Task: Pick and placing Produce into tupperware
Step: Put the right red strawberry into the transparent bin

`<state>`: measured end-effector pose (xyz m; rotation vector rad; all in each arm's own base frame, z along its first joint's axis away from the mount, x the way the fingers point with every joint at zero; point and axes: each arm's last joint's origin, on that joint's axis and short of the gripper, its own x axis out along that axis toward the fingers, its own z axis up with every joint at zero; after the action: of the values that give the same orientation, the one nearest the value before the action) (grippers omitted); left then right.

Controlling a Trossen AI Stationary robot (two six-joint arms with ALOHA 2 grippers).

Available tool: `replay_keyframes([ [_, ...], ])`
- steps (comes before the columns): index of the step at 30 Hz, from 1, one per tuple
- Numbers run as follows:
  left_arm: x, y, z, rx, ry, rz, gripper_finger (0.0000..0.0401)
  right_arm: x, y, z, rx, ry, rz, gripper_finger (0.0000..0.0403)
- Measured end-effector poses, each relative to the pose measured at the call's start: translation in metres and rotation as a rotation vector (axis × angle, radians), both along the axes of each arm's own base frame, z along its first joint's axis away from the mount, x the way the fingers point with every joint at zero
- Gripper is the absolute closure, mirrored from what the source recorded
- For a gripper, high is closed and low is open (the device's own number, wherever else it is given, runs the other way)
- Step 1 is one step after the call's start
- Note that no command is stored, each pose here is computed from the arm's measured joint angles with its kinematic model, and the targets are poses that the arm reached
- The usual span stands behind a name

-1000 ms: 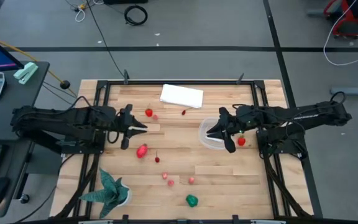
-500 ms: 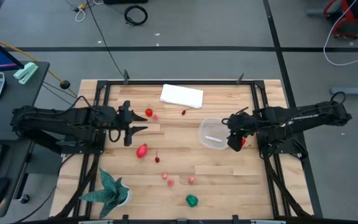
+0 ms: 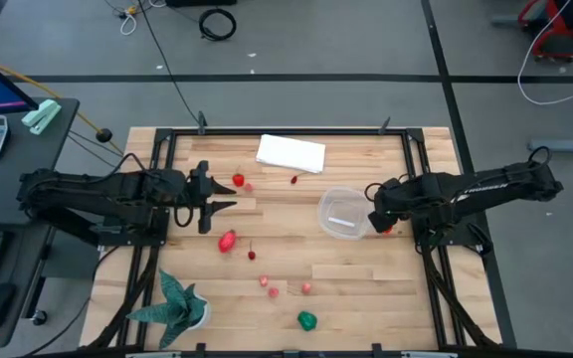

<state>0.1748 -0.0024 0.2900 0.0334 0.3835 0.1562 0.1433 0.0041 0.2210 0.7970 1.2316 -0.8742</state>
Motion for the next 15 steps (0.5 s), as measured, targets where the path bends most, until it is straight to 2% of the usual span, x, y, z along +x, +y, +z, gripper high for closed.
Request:
replay_keyframes([
  [3,0.000,0.000,0.000,0.001,0.000,0.000,0.0268,-0.003,0.000,-0.014,0.012,0.040,-0.004,0.0239],
  [9,0.000,0.000,0.000,0.001,0.001,0.000,0.0261,0.003,0.001,-0.015,0.000,0.030,-0.028,0.0238],
  [12,0.000,0.000,0.000,0.001,0.001,0.000,0.0260,0.009,-0.001,-0.017,-0.025,-0.001,-0.040,0.0238],
  [15,0.000,0.000,0.000,0.002,0.001,0.003,0.0264,0.025,0.001,-0.019,-0.026,-0.091,0.004,0.0239],
])
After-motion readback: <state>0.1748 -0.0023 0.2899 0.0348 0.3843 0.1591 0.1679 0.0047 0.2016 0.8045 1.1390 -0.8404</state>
